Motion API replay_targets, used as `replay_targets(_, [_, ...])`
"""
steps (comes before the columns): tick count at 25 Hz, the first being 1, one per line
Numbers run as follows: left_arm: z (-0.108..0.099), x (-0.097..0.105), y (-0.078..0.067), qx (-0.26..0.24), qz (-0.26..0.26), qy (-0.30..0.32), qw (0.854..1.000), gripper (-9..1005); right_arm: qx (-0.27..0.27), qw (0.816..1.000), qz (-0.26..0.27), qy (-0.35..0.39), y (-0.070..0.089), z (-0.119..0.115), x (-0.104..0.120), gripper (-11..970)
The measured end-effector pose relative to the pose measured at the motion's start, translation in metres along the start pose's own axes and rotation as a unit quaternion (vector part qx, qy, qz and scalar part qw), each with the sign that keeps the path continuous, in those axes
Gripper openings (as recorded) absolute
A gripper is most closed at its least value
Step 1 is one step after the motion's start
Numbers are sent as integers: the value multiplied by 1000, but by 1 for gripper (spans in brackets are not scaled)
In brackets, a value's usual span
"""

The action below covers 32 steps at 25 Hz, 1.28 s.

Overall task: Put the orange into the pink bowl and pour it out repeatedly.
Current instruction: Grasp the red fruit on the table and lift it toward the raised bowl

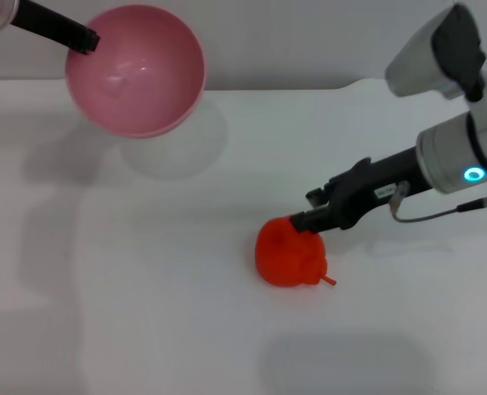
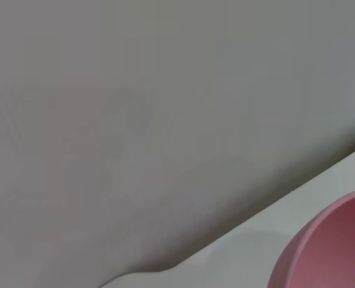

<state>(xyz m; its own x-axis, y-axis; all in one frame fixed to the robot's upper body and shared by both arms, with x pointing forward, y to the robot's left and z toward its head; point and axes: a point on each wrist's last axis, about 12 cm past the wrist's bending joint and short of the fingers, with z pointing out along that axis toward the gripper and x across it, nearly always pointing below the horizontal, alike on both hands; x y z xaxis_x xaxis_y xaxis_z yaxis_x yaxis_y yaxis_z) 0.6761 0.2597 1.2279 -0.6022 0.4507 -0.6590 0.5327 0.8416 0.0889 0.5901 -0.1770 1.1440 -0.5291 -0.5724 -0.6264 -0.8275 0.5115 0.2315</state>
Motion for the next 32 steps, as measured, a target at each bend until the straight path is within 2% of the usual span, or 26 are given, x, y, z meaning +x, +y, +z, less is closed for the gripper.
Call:
replay_targets(10, [3,-7,-9,7,16,-1,1000,36,4,999,25,24,-4,27,12,510])
replay_targets(12, [7,-8,-17,13,27,2,1000,36,9,999,30,30,-5,33,14,510])
replay_targets(31, [11,-7,-25,19,39,8,999,36,10,998,50,36,-6,49,20,507])
replay_targets(32, [11,-7,-24,18,39,8,999,36,10,998,49,36,-6,49,20,474])
